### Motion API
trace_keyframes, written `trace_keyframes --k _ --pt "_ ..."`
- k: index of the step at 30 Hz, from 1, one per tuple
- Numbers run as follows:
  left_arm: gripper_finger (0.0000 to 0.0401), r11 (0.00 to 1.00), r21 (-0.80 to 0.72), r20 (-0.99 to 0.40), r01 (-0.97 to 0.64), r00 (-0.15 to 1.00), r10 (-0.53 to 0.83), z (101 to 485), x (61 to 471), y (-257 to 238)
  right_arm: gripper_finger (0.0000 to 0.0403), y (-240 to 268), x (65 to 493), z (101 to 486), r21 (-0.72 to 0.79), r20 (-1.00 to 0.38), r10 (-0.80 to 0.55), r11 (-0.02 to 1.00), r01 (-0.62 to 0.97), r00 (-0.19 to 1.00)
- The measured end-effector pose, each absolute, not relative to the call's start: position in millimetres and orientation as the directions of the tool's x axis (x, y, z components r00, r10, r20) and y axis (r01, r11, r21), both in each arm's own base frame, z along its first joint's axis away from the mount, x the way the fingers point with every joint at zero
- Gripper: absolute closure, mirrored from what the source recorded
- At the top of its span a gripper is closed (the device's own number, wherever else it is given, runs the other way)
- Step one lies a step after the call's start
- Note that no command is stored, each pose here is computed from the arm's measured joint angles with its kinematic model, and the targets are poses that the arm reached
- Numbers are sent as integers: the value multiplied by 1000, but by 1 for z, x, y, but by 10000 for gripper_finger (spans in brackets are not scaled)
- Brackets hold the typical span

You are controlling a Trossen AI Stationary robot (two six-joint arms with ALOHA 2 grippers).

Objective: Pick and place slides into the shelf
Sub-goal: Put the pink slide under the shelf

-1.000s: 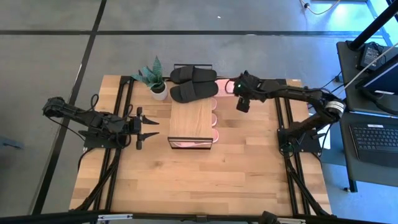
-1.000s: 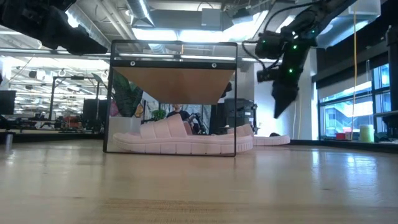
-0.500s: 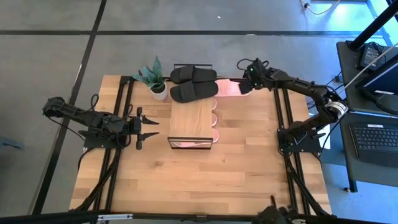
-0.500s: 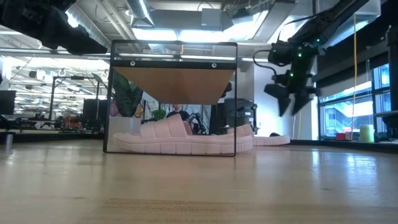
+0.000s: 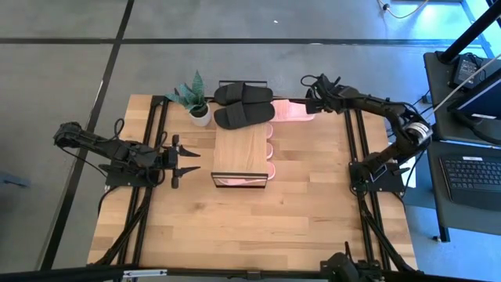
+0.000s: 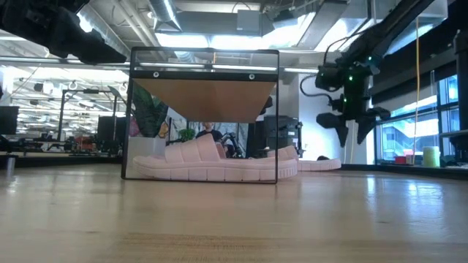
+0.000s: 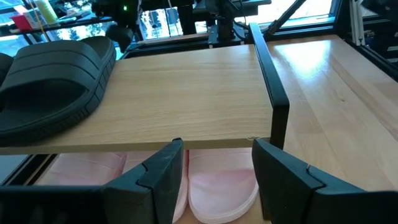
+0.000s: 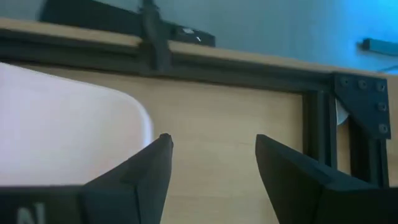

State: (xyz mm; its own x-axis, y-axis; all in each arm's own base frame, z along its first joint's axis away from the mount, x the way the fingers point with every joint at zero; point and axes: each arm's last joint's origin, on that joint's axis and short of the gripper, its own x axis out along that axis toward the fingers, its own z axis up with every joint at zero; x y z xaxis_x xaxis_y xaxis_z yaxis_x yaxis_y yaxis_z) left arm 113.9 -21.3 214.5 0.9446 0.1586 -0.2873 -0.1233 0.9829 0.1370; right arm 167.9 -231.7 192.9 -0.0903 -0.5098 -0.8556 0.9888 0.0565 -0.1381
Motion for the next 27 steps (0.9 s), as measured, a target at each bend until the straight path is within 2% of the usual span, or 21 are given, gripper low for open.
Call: trace_keyframes --k 14,27 --pt "216 983 137 -287 -123 945 159 215 114 -21 173 -250 173 151 -187 -881 -450 42 981 -148" --pt "216 983 137 -287 -123 945 159 215 114 -21 173 -247 193 151 -86 -872 -489 109 990 -22"
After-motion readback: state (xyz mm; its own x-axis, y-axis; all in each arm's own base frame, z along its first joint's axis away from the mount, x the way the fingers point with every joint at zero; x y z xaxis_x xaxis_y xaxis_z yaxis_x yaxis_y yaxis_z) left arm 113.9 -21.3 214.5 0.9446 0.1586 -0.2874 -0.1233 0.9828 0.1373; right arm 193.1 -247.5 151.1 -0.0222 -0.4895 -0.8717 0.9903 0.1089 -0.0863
